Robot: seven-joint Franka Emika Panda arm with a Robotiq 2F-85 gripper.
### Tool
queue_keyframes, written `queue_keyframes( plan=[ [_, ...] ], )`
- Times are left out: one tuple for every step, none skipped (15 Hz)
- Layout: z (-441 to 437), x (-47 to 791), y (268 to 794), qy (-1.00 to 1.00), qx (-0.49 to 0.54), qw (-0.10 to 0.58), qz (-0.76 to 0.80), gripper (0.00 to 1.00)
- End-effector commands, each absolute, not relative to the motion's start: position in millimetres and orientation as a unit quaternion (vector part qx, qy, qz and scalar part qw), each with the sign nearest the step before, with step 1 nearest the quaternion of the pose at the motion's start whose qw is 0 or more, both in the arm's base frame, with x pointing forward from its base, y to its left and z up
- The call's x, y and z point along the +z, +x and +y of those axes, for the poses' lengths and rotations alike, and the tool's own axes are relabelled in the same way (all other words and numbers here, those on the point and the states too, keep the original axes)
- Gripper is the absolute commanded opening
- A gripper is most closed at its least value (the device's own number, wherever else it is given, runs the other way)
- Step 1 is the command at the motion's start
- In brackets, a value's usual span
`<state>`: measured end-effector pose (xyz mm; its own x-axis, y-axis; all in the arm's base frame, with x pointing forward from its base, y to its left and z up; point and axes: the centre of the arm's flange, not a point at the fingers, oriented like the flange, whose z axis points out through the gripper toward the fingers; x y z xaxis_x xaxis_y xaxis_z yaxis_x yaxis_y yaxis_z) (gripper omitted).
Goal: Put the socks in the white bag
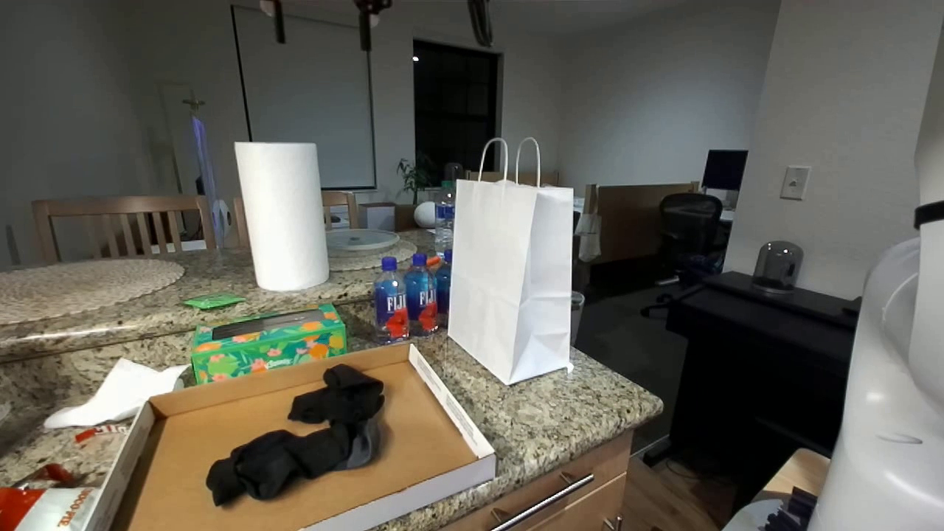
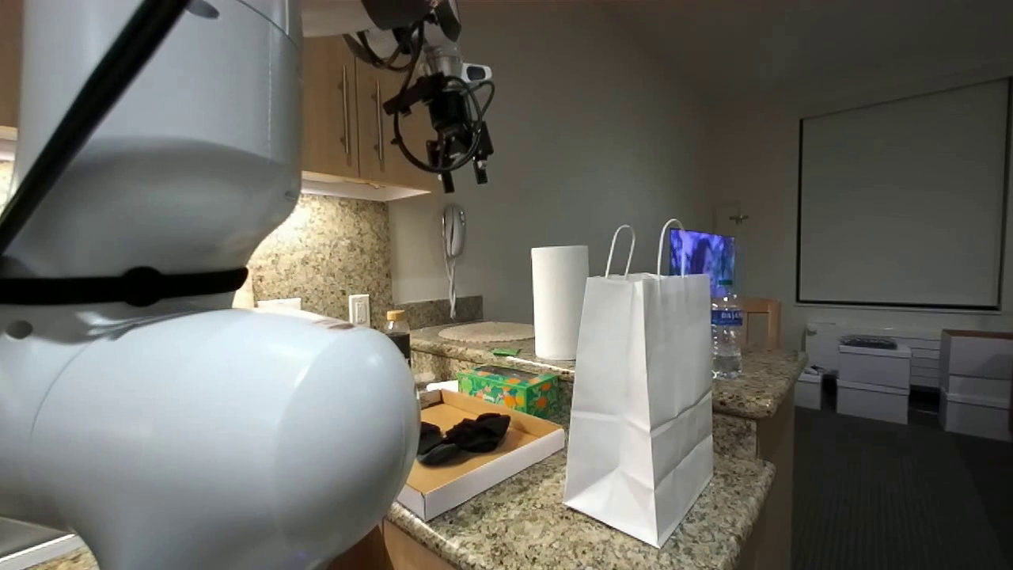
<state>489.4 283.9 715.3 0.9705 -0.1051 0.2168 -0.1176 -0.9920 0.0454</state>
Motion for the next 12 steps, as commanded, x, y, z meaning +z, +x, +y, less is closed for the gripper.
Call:
queue_keyframes(
  plan=[
    [319.2,676.6,464.6,0.993,0.115,0.028,0.016,1.00],
    [329.5,668.7,457.4,0.992,0.115,0.038,0.027,1.00],
    [339.2,659.4,449.2,0.993,0.107,0.043,0.032,1.00],
    [347.5,652.4,442.3,0.993,0.098,0.046,0.042,1.00],
    [357.9,648.5,436.6,0.994,0.080,0.047,0.055,1.00],
    [367.2,648.7,434.2,0.993,0.079,0.060,0.061,1.00],
    [365.9,651.9,448.5,0.995,0.083,0.047,0.040,1.00],
    [371.9,648.7,443.4,0.994,0.080,0.049,0.047,1.00],
    [375.2,647.9,440.4,0.994,0.079,0.050,0.051,1.00],
    [376.2,648.1,439.5,0.994,0.080,0.050,0.053,1.00],
    [375.7,648.1,439.9,0.994,0.080,0.050,0.052,1.00],
    [375.1,648.0,440.5,0.994,0.080,0.050,0.051,1.00]
  ],
)
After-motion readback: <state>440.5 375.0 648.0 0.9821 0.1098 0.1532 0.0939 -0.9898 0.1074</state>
